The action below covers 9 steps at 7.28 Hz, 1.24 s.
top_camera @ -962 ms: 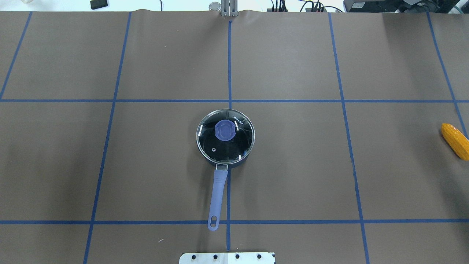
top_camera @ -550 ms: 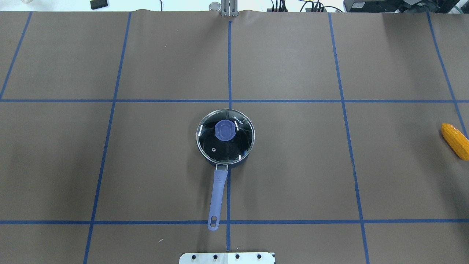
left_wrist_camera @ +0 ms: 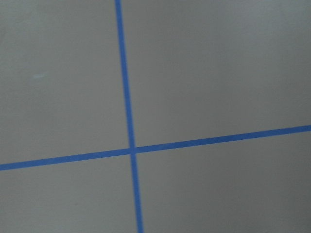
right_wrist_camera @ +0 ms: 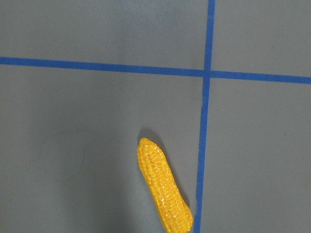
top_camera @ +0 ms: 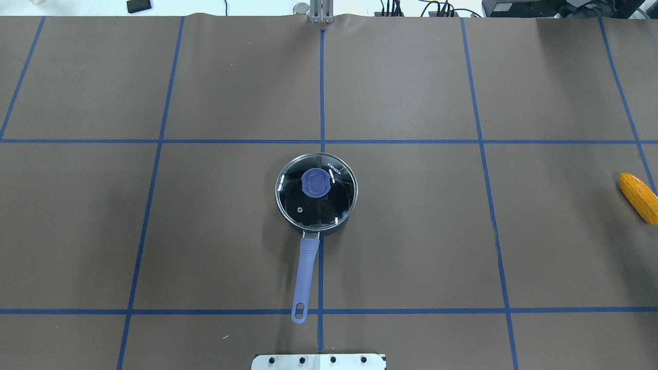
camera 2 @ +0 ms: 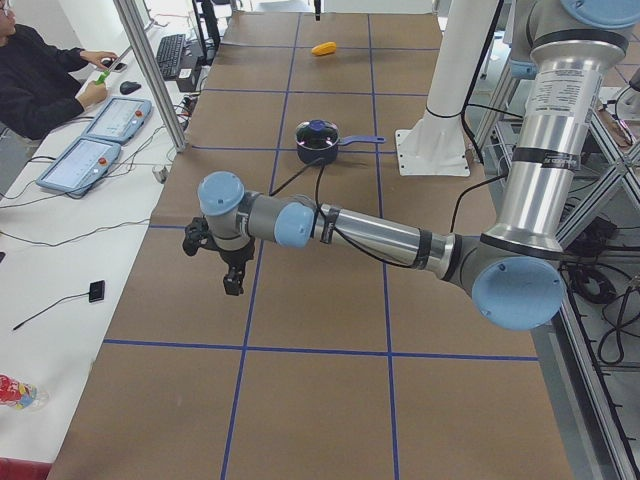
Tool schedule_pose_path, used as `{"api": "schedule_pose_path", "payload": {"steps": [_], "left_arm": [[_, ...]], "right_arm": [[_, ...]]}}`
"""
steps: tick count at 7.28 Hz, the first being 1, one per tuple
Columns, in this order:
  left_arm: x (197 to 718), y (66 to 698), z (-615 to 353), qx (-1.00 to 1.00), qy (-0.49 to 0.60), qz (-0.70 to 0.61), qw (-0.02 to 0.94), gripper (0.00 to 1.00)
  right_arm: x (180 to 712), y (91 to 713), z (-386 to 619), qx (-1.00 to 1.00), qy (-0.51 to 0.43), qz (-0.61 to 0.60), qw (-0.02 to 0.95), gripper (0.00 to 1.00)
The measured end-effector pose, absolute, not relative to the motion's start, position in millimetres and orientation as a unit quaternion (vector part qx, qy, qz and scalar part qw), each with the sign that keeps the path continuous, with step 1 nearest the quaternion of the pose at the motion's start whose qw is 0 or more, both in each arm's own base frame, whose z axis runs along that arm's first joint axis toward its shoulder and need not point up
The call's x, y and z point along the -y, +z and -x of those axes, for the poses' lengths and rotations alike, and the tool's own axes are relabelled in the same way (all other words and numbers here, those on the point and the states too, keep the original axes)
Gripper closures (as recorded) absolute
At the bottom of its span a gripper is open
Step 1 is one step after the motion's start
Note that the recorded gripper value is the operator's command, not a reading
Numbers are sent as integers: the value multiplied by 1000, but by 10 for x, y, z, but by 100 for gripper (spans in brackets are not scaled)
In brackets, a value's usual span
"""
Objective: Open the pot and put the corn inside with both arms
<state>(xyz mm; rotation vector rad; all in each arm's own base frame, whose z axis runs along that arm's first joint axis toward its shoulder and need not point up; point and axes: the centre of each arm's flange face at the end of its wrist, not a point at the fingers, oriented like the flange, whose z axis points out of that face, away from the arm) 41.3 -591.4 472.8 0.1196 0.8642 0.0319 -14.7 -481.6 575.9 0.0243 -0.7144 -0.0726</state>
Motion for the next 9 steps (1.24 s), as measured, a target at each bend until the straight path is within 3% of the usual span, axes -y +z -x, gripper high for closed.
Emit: {"api": "schedule_pose_path", "payload": {"steps": [3, 9], "left_arm": [[6280, 3419, -1272, -441, 7, -48, 896, 1], [6159, 1831, -3103, -454, 44, -42, 889, 2]], "right_arm": [[4878, 5688, 174, 350, -45, -20, 935, 0], [4875, 5979, 223, 355, -81, -4, 931, 0]]}}
